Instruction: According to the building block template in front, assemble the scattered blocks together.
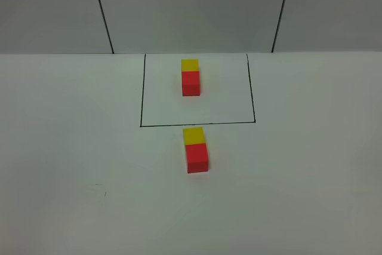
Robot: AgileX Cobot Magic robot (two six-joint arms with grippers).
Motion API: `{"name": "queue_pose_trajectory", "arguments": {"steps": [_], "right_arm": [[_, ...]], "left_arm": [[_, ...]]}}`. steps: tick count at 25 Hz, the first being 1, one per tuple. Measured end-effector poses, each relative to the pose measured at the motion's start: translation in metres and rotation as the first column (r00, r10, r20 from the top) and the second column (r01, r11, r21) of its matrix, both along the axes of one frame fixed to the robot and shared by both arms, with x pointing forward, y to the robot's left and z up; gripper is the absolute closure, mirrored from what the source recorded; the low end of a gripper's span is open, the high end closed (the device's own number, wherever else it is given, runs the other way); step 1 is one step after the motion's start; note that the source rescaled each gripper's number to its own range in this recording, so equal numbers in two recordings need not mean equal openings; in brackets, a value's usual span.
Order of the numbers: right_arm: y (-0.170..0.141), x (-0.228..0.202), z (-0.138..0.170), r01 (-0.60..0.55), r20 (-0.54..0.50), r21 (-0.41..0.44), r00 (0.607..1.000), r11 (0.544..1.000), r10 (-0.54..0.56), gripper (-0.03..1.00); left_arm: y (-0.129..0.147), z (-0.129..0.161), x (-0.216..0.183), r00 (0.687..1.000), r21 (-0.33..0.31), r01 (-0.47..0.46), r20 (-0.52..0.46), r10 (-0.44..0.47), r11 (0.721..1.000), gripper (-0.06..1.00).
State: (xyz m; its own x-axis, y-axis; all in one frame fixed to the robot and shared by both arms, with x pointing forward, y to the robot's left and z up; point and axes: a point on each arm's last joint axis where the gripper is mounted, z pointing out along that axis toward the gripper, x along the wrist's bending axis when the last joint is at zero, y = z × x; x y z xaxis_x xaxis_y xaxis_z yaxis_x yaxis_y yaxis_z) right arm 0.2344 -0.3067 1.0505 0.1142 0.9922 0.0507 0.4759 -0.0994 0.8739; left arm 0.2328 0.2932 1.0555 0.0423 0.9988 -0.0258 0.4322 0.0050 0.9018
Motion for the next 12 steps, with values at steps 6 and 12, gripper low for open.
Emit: {"name": "queue_pose_trajectory", "arguments": {"steps": [6, 12], "right_arm": [[0.0042, 0.0004, 0.0003, -0.08, -0.002, -0.051, 0.997, 0.995, 0.08, 0.33], [0.0071, 0.0004, 0.0003, -0.126, -0.004, -0.067, 0.992, 0.99, 0.126, 0.33]], "left_arm": [[0.0, 0.0, 0.0, 1.0, 0.0, 0.0, 0.0, 0.0, 1.0, 0.92], [0.0, 0.0, 0.0, 1.0, 0.0, 0.0, 0.0, 0.0, 1.0, 0.92]]}}
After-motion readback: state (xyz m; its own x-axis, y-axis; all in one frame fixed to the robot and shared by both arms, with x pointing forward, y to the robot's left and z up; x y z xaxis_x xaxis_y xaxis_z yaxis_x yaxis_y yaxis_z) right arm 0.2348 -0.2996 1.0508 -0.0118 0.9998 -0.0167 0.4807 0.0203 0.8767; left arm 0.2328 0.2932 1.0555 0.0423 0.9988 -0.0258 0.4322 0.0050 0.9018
